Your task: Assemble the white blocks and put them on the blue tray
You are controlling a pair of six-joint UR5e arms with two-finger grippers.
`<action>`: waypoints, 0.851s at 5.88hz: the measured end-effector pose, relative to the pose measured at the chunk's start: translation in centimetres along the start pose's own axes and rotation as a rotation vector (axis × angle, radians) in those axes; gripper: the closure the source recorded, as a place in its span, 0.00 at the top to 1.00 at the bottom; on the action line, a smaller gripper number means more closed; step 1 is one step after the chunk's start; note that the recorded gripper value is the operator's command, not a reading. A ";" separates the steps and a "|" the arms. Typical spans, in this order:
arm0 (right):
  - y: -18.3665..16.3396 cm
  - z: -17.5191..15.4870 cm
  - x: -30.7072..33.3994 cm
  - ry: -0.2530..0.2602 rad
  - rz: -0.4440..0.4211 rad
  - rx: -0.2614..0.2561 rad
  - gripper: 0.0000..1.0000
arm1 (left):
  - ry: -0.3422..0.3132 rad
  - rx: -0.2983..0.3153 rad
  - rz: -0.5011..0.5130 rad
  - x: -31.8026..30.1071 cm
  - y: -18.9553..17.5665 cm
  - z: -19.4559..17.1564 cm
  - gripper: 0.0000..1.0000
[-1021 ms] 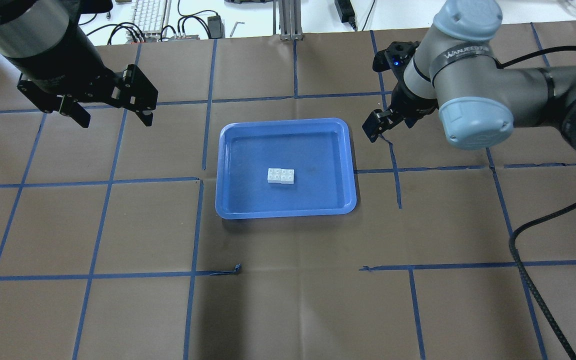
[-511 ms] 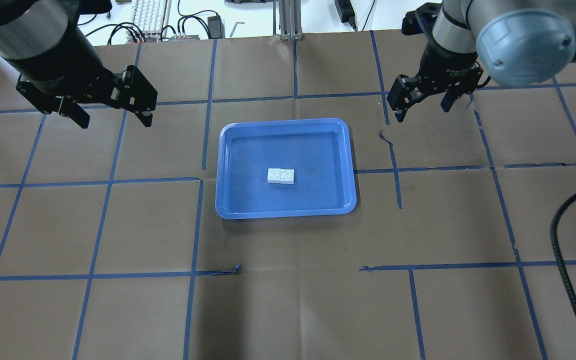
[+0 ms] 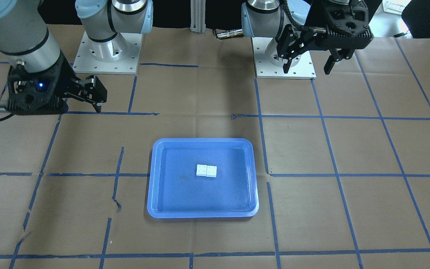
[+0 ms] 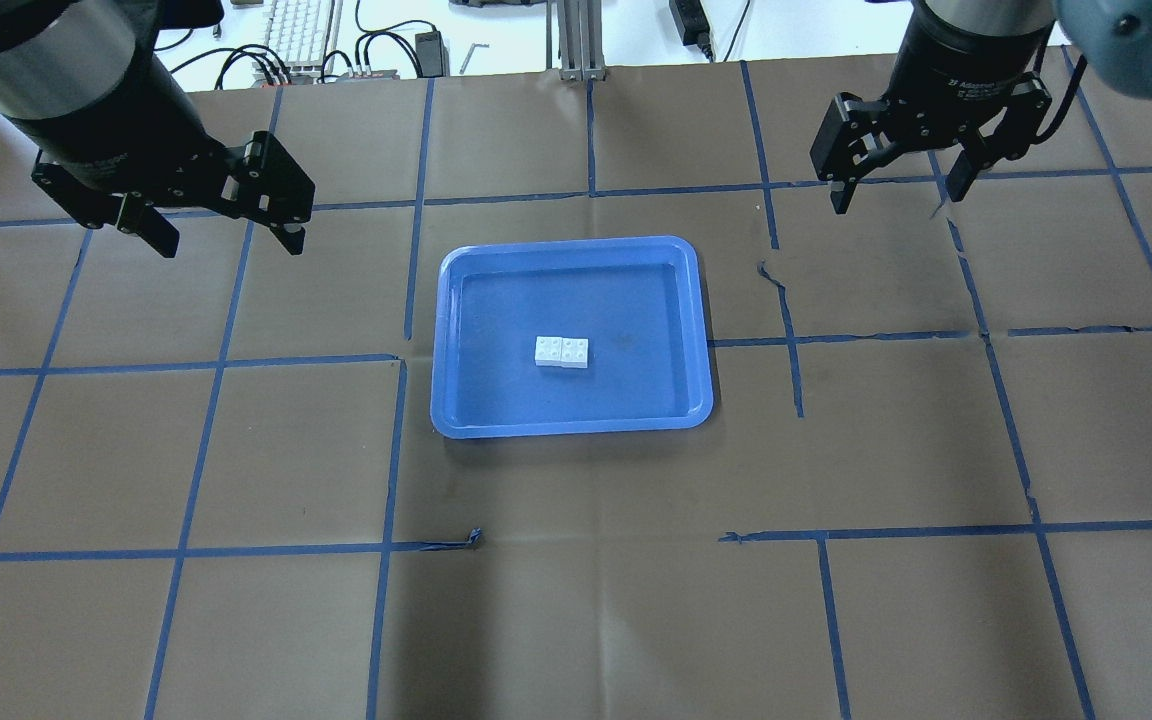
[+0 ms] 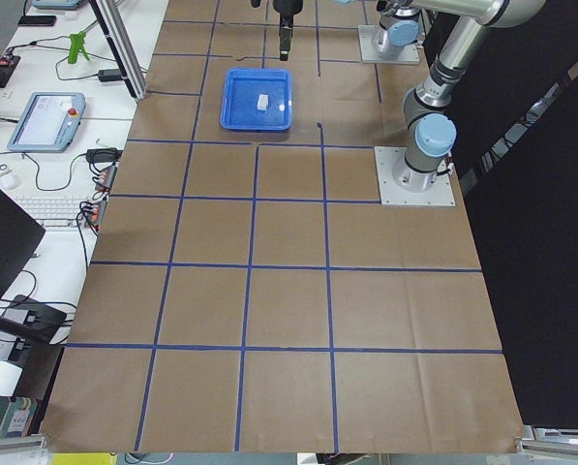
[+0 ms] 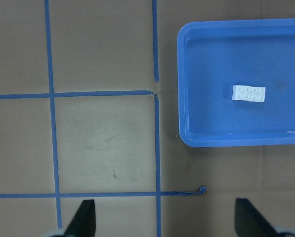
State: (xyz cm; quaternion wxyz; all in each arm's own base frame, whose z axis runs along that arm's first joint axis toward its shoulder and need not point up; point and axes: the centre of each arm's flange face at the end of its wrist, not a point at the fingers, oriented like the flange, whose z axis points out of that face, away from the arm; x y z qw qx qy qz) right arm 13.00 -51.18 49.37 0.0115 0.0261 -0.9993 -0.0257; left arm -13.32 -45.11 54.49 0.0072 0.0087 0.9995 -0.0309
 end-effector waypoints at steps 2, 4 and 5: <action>2.2 0.0 -0.9 -0.003 0.001 0.039 1.00 | 0.000 -0.001 0.000 0.0 0.0 0.0 0.99; 2.4 0.1 -1.0 -0.003 0.000 0.045 1.00 | 0.000 0.000 0.000 0.0 0.3 -0.1 0.99; 2.4 0.2 -1.0 -0.003 0.000 0.044 1.00 | 0.000 0.001 0.000 0.0 0.3 -0.1 0.99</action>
